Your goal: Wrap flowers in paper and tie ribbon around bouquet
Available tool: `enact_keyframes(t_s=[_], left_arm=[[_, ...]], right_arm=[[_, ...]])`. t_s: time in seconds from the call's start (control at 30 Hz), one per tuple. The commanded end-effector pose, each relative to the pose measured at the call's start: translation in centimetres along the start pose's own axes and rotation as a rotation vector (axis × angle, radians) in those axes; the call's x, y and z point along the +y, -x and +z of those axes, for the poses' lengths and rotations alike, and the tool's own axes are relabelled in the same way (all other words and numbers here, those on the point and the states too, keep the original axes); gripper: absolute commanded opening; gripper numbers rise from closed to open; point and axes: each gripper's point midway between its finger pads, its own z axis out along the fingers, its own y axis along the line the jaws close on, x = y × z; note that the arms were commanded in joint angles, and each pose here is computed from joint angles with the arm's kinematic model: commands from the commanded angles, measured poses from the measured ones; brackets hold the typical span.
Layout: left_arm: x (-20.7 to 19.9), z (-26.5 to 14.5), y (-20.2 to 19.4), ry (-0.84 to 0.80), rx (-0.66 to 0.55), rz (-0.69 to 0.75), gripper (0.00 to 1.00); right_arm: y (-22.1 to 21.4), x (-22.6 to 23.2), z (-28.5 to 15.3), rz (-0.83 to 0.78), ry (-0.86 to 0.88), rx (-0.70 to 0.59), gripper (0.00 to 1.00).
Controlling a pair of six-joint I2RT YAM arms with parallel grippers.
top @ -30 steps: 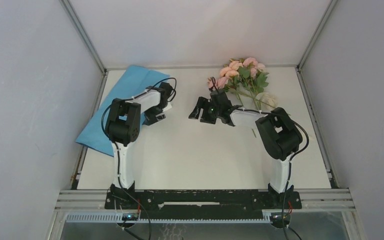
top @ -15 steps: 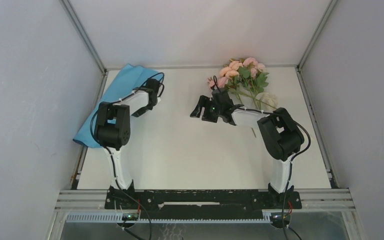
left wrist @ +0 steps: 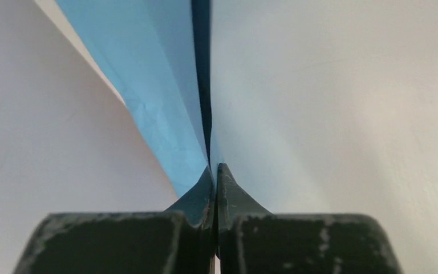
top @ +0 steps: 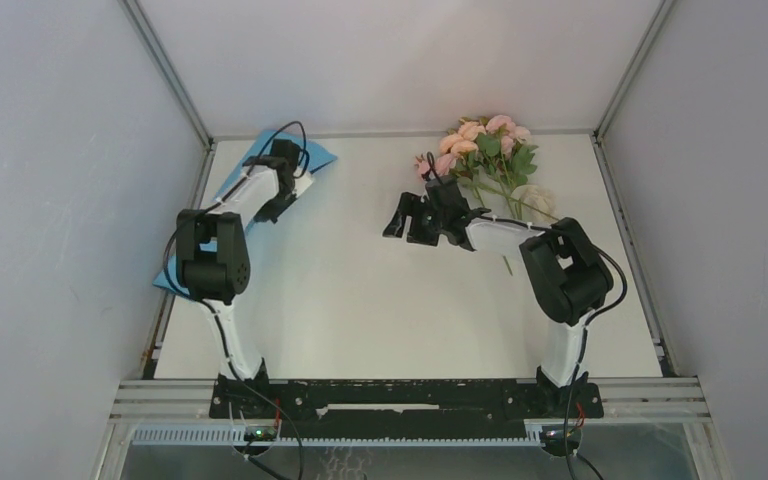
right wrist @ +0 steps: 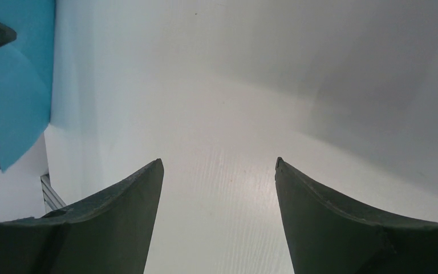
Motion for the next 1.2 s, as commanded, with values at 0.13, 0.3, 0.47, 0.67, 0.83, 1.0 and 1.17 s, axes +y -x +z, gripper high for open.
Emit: enact_keyframes(t_s=[0.13,0.3,0.47,0.67,0.83,1.0,1.17], left_arm=[[-4.5,-16.2,5.4,-0.457,-0.463,-0.042,0.00],[-7.4,-24.5,6.7,-0.690,-0.641,-0.040,0.00],[-8.5,-27.0,7.2,-0.786,-0.685,-0.026,0.00],[-12.6,-26.4,6.5,-0.818,-0.650,0.115,0.00],[-15.3,-25.8,7.2,-0.808,-0.631,0.174,0.00],[-16.8,-25.1,7.3,-0.826,-0.604,0.202,0.00],[-17.9,-24.7,7.6,-0.830,-0.596,0.215,0.00]], right_arm=[[3.5,3.2,-5.8,-0.091,0.097,-0.083,0.81],[5.1,4.2,-11.9,-0.190,0.155,-0.185,0.81],[6.9,3.6,-17.8,-0.176,0.183,-0.289,0.88],[9.4,4.0,-18.1,0.049,0.292,-0.401,0.94],[11.0,3.8,-16.7,0.170,0.276,-0.462,0.97],[11.5,3.1,-15.2,0.227,0.261,-0.476,0.97],[10.7,4.0,-13.9,0.206,0.270,-0.454,0.96]])
